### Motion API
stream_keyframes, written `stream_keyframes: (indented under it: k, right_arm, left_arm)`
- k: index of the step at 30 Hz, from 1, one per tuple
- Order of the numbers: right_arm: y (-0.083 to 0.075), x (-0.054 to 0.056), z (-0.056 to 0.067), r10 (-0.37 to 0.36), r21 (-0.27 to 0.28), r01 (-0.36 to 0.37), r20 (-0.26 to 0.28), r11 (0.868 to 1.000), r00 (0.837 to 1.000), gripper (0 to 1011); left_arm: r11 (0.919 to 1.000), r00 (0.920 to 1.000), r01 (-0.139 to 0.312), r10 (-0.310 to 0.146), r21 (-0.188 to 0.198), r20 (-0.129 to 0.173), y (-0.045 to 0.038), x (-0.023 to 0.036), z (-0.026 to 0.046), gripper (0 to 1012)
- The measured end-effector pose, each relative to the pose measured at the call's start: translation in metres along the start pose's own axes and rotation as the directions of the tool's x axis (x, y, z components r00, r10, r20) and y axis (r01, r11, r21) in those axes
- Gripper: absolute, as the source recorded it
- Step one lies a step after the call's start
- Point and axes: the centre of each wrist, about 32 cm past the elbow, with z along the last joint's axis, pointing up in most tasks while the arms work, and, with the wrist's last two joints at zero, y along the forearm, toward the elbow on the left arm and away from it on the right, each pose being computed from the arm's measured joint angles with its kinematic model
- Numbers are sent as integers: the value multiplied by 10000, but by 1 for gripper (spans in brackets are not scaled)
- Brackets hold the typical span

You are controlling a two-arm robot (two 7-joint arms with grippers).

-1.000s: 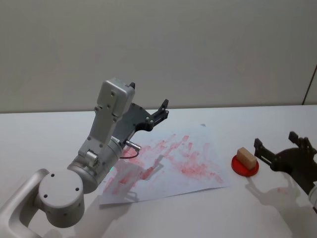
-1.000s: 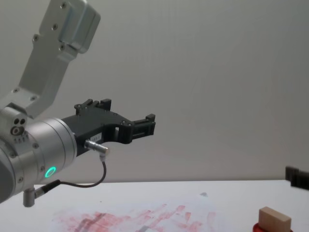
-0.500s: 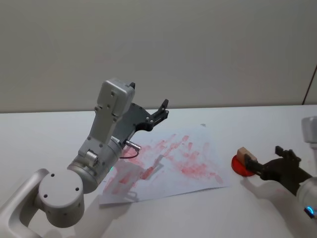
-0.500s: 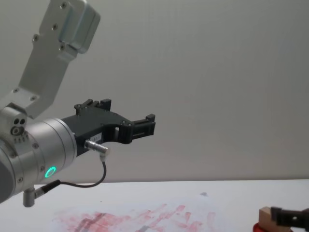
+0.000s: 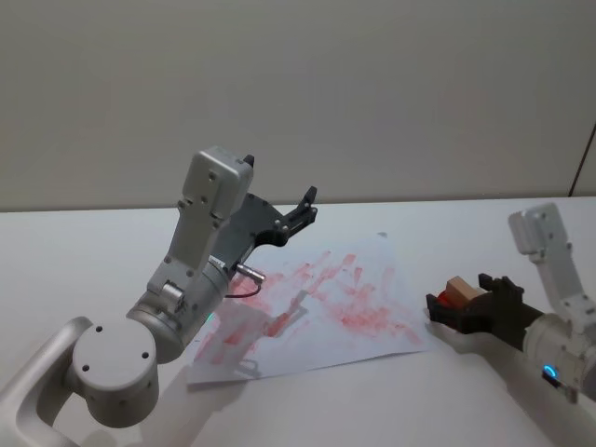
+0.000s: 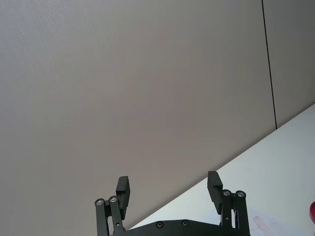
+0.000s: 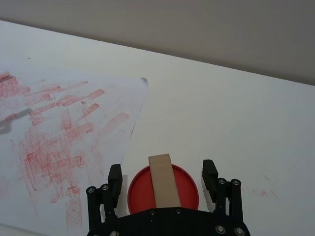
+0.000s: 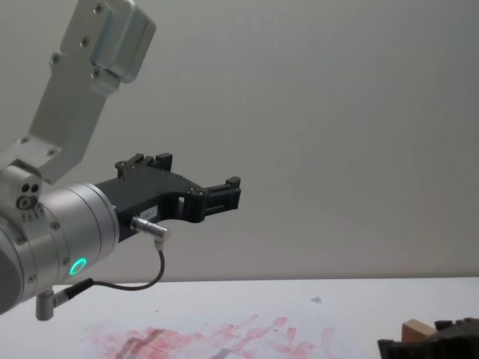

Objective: Use the one hand to pick up the stamp and affix it onto the A4 paper.

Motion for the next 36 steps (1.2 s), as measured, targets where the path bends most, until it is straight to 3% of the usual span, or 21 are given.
stream_keyframes:
  k: [12, 36]
  right_arm:
    - [169, -15, 108, 284, -254, -271, 509, 9993, 9983, 1001]
    - [174, -86, 137, 327, -403, -302, 649, 9987, 9974, 1001]
  left_arm:
    - [10000, 10000, 0, 0, 0, 0, 0, 0, 0, 1001]
    - [10000, 10000, 0, 0, 0, 0, 0, 0, 0, 1001]
